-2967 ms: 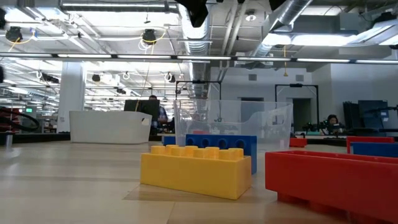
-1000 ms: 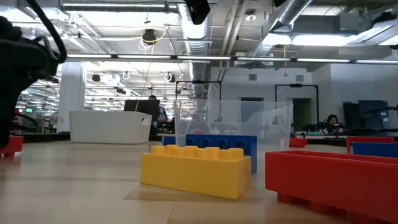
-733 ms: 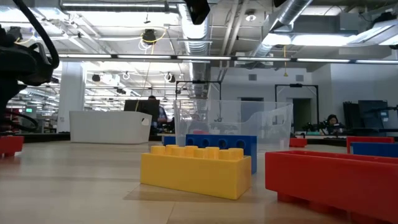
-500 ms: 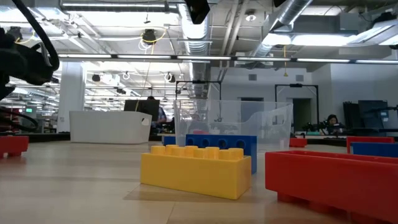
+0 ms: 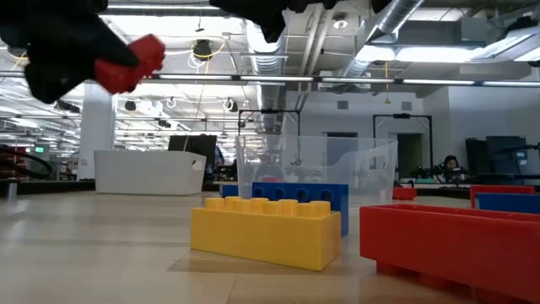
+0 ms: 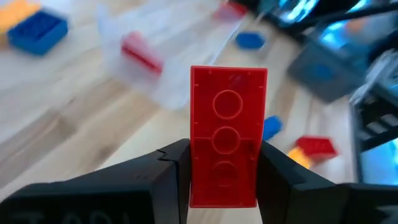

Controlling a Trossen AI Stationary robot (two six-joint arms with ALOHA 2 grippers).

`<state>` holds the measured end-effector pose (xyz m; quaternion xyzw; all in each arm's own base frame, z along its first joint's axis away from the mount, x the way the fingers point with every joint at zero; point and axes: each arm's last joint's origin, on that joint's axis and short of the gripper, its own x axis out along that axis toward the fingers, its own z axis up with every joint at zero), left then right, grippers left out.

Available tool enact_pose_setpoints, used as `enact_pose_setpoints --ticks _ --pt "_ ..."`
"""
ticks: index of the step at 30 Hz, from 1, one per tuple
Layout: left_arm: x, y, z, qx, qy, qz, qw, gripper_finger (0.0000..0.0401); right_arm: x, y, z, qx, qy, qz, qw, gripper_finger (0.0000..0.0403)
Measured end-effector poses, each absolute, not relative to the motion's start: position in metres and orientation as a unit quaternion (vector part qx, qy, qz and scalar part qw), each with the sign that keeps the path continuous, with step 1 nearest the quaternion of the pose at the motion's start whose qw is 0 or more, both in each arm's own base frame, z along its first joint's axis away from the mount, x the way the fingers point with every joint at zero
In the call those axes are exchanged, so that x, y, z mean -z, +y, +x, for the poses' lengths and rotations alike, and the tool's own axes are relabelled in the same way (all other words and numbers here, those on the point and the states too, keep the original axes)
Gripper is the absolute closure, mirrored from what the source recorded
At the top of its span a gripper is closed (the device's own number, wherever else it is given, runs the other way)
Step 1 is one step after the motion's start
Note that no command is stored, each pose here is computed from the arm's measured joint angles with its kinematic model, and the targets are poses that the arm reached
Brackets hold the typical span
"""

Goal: Sort & place blocks by color
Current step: Put the red game piece into the transparent bin

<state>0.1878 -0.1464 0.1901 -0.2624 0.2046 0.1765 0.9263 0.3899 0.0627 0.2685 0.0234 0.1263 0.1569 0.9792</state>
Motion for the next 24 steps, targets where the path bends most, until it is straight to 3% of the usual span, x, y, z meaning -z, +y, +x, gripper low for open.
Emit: enact_pose_setpoints --ticks 12,24 --pt "-0.183 -0.125 0.187 -0.157 0.030 -0.187 0.969 0.0305 -0.271 0.044 0.393 -0.135 0.111 0.027 0.984 0.0143" --pt "-0.196 -0.111 0.202 -0.092 0.003 -0.126 0.988 0.0305 -0.280 0.033 0.396 -0.121 0.071 0.059 0.988 0.0143"
